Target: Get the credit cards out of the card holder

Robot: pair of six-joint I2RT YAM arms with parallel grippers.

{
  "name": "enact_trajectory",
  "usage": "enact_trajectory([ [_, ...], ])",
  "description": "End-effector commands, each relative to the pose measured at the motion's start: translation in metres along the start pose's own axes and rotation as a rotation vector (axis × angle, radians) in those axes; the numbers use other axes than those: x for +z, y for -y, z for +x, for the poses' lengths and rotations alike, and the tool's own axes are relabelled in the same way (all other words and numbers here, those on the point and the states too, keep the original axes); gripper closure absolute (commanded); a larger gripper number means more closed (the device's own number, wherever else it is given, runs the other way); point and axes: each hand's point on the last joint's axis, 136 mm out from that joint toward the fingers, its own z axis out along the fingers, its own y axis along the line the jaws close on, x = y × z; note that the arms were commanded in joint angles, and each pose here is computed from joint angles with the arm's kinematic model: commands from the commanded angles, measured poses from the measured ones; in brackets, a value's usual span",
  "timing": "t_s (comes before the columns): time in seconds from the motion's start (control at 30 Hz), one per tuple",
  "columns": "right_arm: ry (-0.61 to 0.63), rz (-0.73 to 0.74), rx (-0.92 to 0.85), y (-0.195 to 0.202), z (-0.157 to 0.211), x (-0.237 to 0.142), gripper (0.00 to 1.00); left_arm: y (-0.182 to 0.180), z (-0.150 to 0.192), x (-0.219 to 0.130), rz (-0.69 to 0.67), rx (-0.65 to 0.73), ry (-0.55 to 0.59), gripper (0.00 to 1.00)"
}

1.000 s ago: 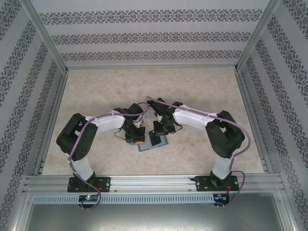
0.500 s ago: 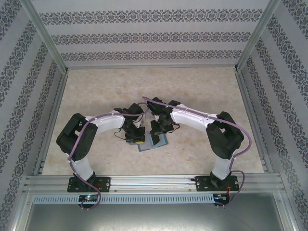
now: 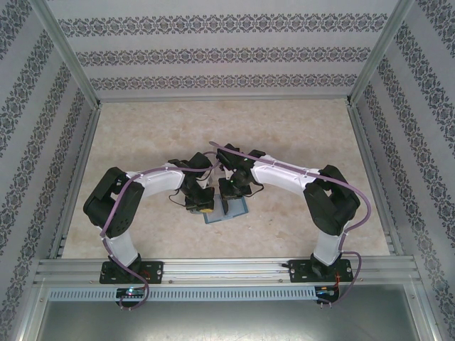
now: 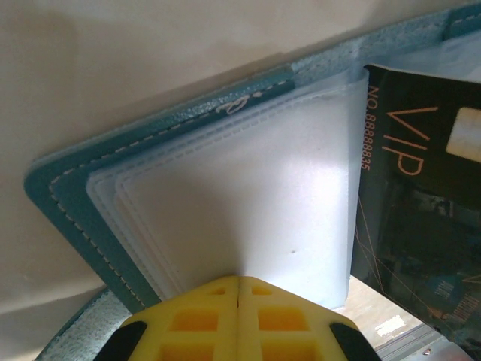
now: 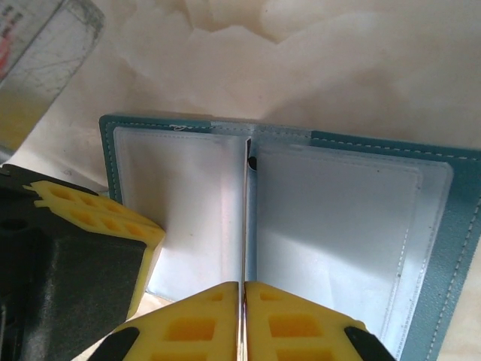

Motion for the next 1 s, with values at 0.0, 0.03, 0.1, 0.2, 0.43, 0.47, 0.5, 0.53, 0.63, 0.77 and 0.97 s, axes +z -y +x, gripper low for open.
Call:
enact_trajectory([
  [0.0, -0.032, 0.001, 0.011, 0.000, 0.009, 0.008, 0.89, -0.027, 0.003, 0.006, -0.099, -0.033, -0.012, 0.95],
  [0.03, -0.034, 0.001, 0.011, 0.000, 0.009, 0.009, 0.89, -0.027, 0.004, 0.006, -0.101, -0.034, -0.014, 0.95],
  [0.1, -0.032, -0.001, 0.011, -0.001, 0.009, 0.009, 0.90, -0.027, 0.004, 0.006, -0.100, -0.032, -0.013, 0.95],
  [0.2, -0.026, 0.004, 0.011, 0.000, 0.008, 0.007, 0.93, -0.027, 0.004, 0.004, -0.101, -0.032, -0.009, 0.95],
  [0.43, 0.017, 0.009, 0.009, 0.002, 0.001, -0.007, 0.96, -0.022, 0.002, -0.009, -0.100, -0.021, 0.025, 0.94],
  [0.47, 0.025, 0.007, 0.010, 0.002, 0.000, -0.009, 0.96, -0.021, 0.001, -0.012, -0.102, -0.018, 0.031, 0.93],
  [0.5, 0.033, 0.001, 0.010, 0.001, -0.002, -0.012, 0.96, -0.020, 0.001, -0.015, -0.104, -0.014, 0.038, 0.93],
  [0.53, 0.040, -0.001, 0.010, 0.001, -0.003, -0.015, 0.96, -0.019, 0.000, -0.018, -0.105, -0.012, 0.047, 0.93],
  [0.63, 0.064, -0.011, 0.013, 0.001, -0.009, -0.023, 0.97, -0.016, -0.001, -0.026, -0.104, -0.007, 0.069, 0.93],
  [0.77, 0.084, -0.022, 0.011, 0.002, -0.016, -0.031, 0.97, -0.014, -0.004, -0.034, -0.103, 0.001, 0.097, 0.91],
  [0.97, 0.128, -0.040, -0.062, -0.001, -0.031, -0.044, 1.00, -0.021, -0.007, -0.045, -0.108, -0.018, 0.138, 0.91],
])
